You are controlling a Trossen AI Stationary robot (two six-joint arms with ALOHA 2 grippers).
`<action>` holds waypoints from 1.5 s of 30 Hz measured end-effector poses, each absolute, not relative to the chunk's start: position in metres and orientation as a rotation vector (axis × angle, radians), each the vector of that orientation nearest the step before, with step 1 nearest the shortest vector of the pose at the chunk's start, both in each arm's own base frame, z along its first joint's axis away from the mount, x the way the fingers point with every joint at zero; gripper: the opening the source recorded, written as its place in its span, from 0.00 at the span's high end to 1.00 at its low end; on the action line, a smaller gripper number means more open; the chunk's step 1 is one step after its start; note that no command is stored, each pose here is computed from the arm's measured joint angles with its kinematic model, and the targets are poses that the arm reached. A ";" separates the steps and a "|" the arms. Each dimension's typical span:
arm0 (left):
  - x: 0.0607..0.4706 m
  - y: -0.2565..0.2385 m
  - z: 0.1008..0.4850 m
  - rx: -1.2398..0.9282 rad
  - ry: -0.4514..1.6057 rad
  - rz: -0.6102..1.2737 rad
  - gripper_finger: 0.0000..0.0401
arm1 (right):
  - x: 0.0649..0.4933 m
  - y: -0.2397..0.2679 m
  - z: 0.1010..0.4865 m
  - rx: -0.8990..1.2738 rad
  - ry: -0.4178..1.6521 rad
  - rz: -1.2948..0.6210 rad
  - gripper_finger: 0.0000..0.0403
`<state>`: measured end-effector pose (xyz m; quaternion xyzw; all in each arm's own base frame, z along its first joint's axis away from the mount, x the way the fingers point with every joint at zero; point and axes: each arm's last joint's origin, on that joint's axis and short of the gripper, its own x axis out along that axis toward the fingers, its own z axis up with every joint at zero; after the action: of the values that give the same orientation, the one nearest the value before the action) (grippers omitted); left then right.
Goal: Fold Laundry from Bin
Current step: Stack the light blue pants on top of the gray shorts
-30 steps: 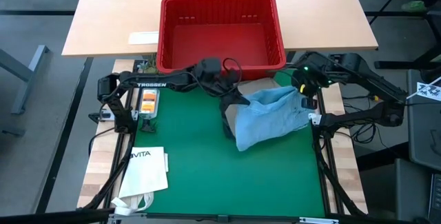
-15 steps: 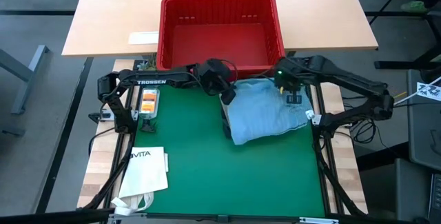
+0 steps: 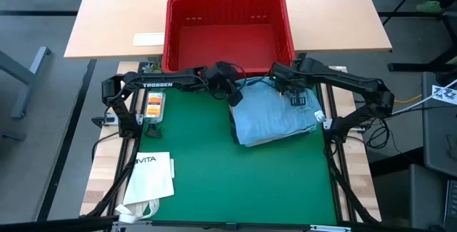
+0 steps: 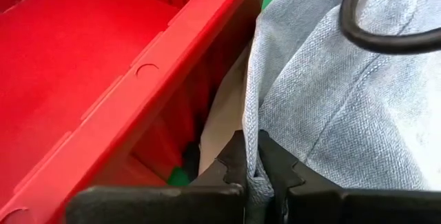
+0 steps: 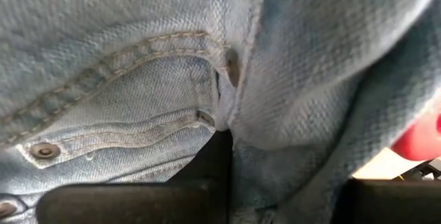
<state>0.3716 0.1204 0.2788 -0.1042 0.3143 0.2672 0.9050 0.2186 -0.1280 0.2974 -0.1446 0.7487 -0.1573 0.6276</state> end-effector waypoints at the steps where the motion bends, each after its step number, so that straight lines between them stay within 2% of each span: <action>1: 0.372 0.120 0.279 -0.215 0.649 0.552 0.98 | 0.219 -0.128 0.297 -0.331 1.718 -0.359 0.86; 13: 0.372 0.121 0.279 -0.168 0.658 0.540 0.80 | 0.219 -0.128 0.297 -0.354 1.729 -0.329 0.85; 17: 0.371 0.122 0.279 -0.148 0.657 0.591 0.75 | 0.219 -0.128 0.297 -0.355 1.729 -0.329 0.78; 23: 0.371 0.124 0.283 -0.083 0.638 0.620 0.74 | 0.218 -0.128 0.297 -0.366 1.734 -0.329 0.60; 28: 0.373 0.122 0.294 -0.040 0.572 0.595 0.74 | 0.214 -0.127 0.305 -0.402 1.787 -0.308 0.52; 35: 0.375 0.114 0.299 -0.030 0.544 0.570 0.74 | 0.208 -0.126 0.333 -0.464 1.824 -0.378 0.52; 45: 0.386 0.090 0.307 0.056 0.461 0.486 0.74 | 0.194 -0.119 0.375 -0.460 1.648 -0.484 0.52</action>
<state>0.3860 0.0895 0.3074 0.0277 0.2262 0.2382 0.9441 0.1941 -0.1186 0.3753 -0.2009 0.7198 -0.2116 0.6299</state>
